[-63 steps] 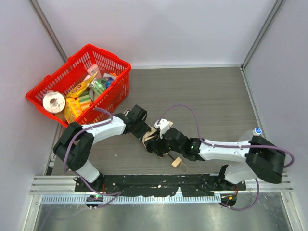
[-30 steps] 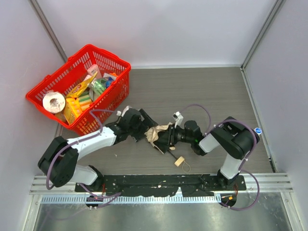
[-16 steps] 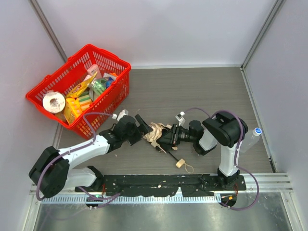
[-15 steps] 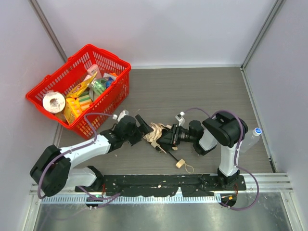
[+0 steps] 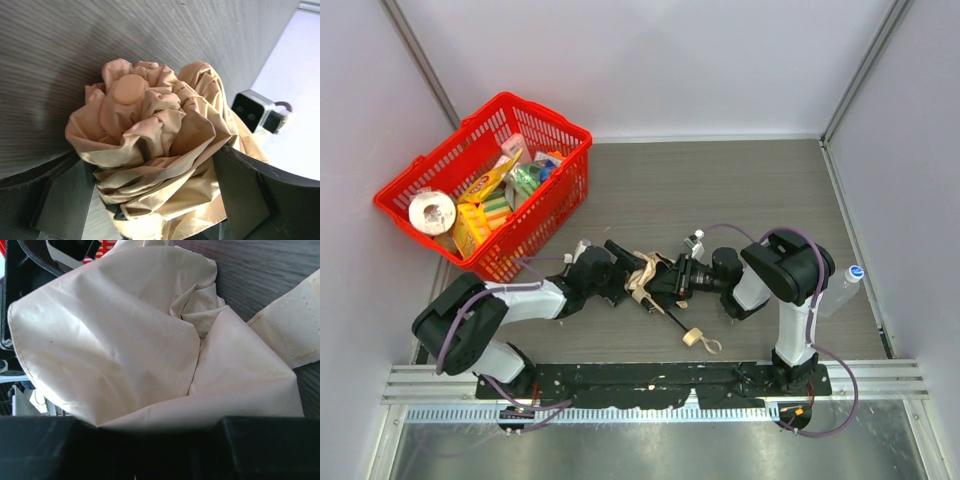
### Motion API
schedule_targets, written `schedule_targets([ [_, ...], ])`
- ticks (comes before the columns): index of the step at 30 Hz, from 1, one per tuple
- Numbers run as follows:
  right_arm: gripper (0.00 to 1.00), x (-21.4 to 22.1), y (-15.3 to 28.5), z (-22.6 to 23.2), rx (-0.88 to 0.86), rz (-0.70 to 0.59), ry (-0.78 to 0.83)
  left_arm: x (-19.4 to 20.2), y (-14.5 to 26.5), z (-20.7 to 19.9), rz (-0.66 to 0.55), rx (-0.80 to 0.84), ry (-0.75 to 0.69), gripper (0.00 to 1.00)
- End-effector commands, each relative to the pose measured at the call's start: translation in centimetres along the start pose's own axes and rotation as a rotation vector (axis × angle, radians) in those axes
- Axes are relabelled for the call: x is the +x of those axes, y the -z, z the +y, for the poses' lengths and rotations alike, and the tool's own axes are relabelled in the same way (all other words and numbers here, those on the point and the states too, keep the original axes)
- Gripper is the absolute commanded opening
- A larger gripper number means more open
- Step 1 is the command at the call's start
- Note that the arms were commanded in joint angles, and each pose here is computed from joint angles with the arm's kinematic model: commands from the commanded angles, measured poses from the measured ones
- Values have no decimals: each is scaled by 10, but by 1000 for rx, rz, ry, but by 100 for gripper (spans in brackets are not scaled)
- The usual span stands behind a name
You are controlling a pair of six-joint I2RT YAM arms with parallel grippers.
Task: Put away the umbrella
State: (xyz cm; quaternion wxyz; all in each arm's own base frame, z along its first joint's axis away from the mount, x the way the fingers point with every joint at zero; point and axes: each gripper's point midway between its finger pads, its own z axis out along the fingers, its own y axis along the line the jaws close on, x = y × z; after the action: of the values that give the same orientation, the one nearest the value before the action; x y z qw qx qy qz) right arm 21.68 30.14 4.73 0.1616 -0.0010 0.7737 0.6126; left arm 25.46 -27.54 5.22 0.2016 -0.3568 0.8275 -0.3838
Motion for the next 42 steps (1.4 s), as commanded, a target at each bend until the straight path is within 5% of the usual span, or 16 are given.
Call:
schedule_targets([
  [1, 1, -27, 4, 88, -315, -82, 240, 14, -14, 2, 43, 12, 75, 97],
  [5, 1, -25, 4, 99, -352, -42, 255, 12, -19, -5, 24, 60, 82, 90],
  [16, 1, -2, 15, 111, -402, 92, 271, -4, -14, -38, -57, 204, -33, 49],
  [25, 2, -7, 14, 108, -376, 69, 212, -10, 3, -64, -92, 277, -93, 1],
  [27, 24, -13, 12, 100, -331, 46, 174, -15, 12, -68, -120, 292, -105, 0],
  [28, 47, -16, 12, 99, -320, 30, 192, -17, 19, -71, -132, 307, -119, 0],
  [29, 58, -19, 9, 85, -249, 17, 132, -20, 25, -76, -149, 317, -135, 0],
  [33, 70, -34, 8, 56, 0, -33, 195, -31, 49, -90, -215, 343, -213, 0],
  [36, 76, -36, 27, 14, 361, 14, 191, -42, 68, -104, -275, 351, -268, 0],
  [42, 78, -65, 66, 26, 631, -25, 297, -63, 98, -129, -402, 383, -343, 0],
])
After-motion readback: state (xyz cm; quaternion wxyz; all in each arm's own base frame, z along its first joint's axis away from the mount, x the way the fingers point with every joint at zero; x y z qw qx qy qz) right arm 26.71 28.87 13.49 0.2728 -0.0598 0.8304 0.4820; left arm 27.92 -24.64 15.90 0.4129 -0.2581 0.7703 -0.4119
